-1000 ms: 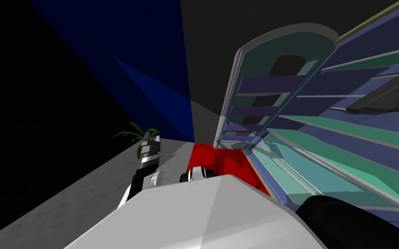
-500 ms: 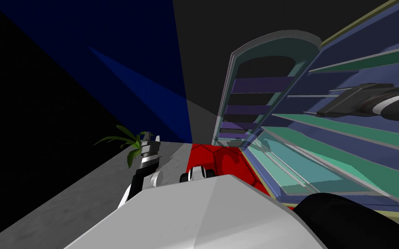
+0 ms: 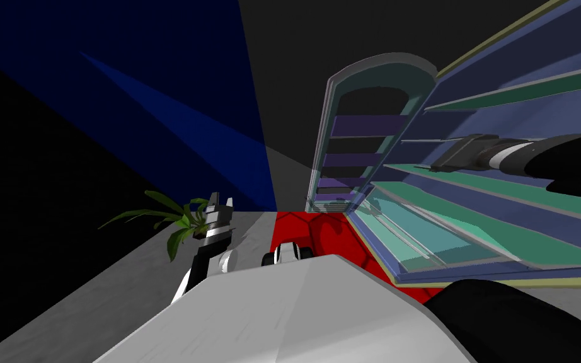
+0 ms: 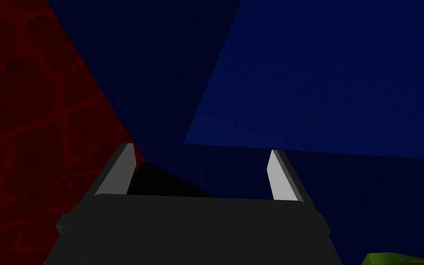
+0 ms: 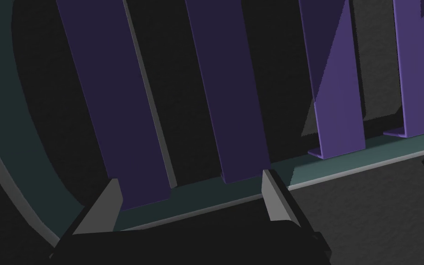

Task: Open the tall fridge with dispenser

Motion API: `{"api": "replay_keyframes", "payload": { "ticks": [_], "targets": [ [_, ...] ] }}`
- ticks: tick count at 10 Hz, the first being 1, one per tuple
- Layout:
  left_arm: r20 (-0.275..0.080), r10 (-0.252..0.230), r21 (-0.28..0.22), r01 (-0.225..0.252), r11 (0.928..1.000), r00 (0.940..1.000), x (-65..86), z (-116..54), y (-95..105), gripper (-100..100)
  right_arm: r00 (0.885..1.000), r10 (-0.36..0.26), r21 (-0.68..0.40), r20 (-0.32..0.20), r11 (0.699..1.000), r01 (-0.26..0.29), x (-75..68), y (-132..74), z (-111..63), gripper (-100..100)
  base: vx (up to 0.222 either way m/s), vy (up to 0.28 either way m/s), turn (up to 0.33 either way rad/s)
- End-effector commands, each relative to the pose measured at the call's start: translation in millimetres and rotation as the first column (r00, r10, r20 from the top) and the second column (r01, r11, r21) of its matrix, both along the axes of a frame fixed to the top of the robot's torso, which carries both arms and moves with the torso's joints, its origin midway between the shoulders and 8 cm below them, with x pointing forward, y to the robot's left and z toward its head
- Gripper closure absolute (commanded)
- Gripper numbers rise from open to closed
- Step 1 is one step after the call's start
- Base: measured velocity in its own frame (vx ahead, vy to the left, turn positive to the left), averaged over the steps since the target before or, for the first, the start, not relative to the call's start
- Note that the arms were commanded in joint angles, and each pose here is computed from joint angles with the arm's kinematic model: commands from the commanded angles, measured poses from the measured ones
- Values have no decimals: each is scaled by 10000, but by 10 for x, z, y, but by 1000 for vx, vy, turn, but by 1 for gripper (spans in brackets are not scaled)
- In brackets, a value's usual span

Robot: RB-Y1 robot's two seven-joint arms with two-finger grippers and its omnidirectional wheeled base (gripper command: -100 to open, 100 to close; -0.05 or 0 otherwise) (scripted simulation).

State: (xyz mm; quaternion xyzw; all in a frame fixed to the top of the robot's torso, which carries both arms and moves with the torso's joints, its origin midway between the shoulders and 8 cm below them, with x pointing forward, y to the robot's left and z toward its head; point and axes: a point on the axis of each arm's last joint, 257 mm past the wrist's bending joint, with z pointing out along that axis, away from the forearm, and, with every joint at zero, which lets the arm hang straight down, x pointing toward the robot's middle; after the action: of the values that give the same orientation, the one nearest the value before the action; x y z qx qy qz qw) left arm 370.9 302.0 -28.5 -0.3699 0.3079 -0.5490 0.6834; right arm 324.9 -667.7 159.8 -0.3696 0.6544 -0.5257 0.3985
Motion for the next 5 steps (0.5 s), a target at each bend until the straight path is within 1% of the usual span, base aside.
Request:
{"api": "replay_keyframes", "payload": {
  "ticks": [1,2,3,4,5],
  "targets": [
    [0,0,0,0,10000,10000,0,0,0,0,9987,507,367,-20,9980,-506,194,90,-153,-100,-7,-7,-3],
    [0,0,0,0,10000,10000,0,0,0,0,9979,587,504,-267,9971,-573,243,110,-295,-100,-7,-7,-5],
    [0,0,0,0,10000,10000,0,0,0,0,9942,1025,454,-318,9939,-1010,401,179,-219,-100,88,41,-317],
    [-4,3,0,-3,10000,10000,-1,-2,1,0,9909,1284,504,-394,9907,-1264,510,242,-236,-100,121,65,-360],
    [-3,2,0,-2,10000,10000,-1,-1,1,0,9886,1458,706,-369,9872,-1429,558,244,-296,-100,66,49,-115]
  ]
}}
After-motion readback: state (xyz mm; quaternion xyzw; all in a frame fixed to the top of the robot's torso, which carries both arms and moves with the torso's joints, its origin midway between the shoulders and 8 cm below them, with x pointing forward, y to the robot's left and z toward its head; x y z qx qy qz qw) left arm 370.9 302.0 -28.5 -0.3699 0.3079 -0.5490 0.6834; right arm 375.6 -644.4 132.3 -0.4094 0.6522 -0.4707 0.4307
